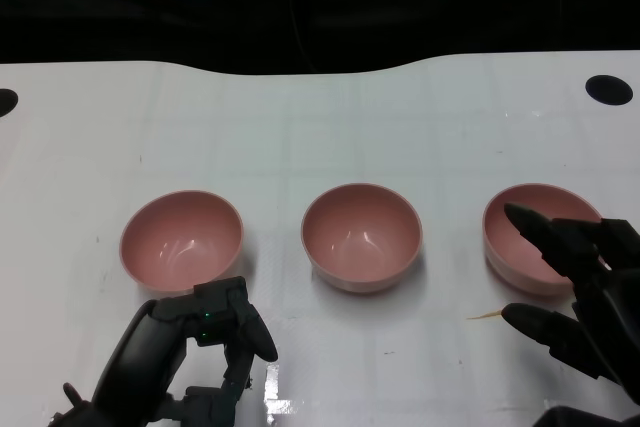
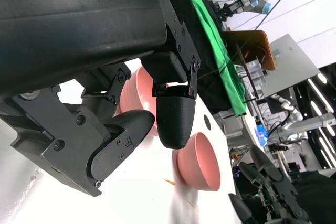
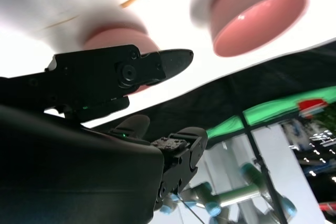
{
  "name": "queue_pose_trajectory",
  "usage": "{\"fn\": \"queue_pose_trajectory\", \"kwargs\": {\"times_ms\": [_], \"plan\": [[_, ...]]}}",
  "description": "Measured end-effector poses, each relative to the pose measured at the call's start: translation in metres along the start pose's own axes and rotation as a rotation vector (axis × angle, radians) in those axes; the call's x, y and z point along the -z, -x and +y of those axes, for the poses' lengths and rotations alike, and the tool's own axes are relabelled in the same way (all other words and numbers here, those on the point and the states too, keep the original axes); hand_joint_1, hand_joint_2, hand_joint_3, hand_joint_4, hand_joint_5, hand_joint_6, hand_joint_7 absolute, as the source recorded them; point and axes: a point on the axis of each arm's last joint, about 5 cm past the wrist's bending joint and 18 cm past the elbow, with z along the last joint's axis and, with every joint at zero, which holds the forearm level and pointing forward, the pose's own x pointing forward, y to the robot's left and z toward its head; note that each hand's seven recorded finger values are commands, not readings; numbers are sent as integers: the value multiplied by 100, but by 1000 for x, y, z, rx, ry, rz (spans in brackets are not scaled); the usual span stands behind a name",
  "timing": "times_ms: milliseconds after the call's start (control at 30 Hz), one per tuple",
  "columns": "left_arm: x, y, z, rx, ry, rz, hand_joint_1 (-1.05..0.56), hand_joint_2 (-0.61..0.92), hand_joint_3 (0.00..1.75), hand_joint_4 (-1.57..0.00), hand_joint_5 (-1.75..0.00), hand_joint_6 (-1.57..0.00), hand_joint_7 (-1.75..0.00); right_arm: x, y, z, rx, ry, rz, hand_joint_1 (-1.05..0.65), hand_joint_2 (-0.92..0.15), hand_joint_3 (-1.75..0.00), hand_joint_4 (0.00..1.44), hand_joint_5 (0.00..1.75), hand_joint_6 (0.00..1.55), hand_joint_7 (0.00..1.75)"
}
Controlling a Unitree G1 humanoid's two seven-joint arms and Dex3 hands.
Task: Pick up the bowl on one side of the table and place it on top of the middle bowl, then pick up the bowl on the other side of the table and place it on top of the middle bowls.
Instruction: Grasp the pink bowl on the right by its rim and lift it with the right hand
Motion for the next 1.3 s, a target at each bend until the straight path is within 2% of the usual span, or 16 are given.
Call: {"fn": "queue_pose_trajectory", "kwargs": {"times_ms": [267,433,533,700,767,833,867,900,967,1000,1067,1100,1167,1233,1267,1300], "plan": [[0,0,0,1,-3,-9,-13,36,140,-81,-171,-79,-142,2,-17,5,-59,163,37,-64,-81,0,2,69,28,14],[0,0,0,1,-3,-10,-13,36,140,-81,-171,-80,-141,5,-23,10,-113,205,66,-63,-82,0,3,69,29,12],[-1,-1,0,2,-3,-13,-12,35,141,-82,-170,-80,-141,8,-33,20,-172,259,86,-58,-85,0,15,50,35,4],[-1,0,0,1,-3,-11,-13,35,141,-81,-170,-80,-141,14,-44,34,-270,336,127,-56,-87,0,24,38,39,2],[-1,0,-1,0,-2,-11,-13,35,141,-82,-170,-80,-140,14,-49,36,-286,350,123,-46,-89,0,44,30,53,3],[-1,0,-1,1,-2,-14,-13,35,140,-82,-170,-80,-140,16,-53,39,-303,351,129,-34,-90,0,59,28,61,4],[-1,0,-1,0,-3,-15,-13,35,140,-82,-170,-80,-140,17,-55,40,-309,353,132,-29,-90,0,69,31,66,6],[-1,0,-1,0,-3,-15,-13,35,140,-82,-170,-80,-140,18,-56,41,-308,355,128,-25,-89,0,76,45,73,6],[-2,0,-1,0,-2,-15,-13,35,140,-81,-170,-80,-140,20,-57,44,-287,346,106,-20,-91,-1,80,97,95,7],[-2,0,-1,0,-1,-15,-13,35,140,-81,-170,-80,-139,21,-56,46,-273,340,94,-19,-91,-4,83,113,105,10],[-1,0,-1,0,0,-13,-13,35,139,-81,-170,-80,-139,24,-56,48,-231,314,65,-17,-90,-18,85,154,120,23],[-1,0,-1,0,0,-13,-13,35,139,-81,-169,-81,-139,25,-56,49,-202,296,48,-18,-87,-27,89,166,112,50],[-1,0,-1,0,0,-13,-13,35,140,-81,-169,-81,-138,27,-55,51,-154,274,19,-18,-84,-34,92,173,103,75],[-2,0,-1,0,0,-13,-12,35,140,-81,-169,-81,-138,28,-55,52,-128,266,9,-20,-84,-35,93,174,95,76],[-2,0,-1,0,0,-13,-12,35,140,-82,-168,-81,-138,29,-55,52,-114,260,3,-18,-67,-69,95,174,86,132],[-2,0,-1,0,0,-13,-12,35,140,-82,-168,-81,-138,29,-55,52,-92,251,-12,-18,-57,-89,96,175,81,153]]}}
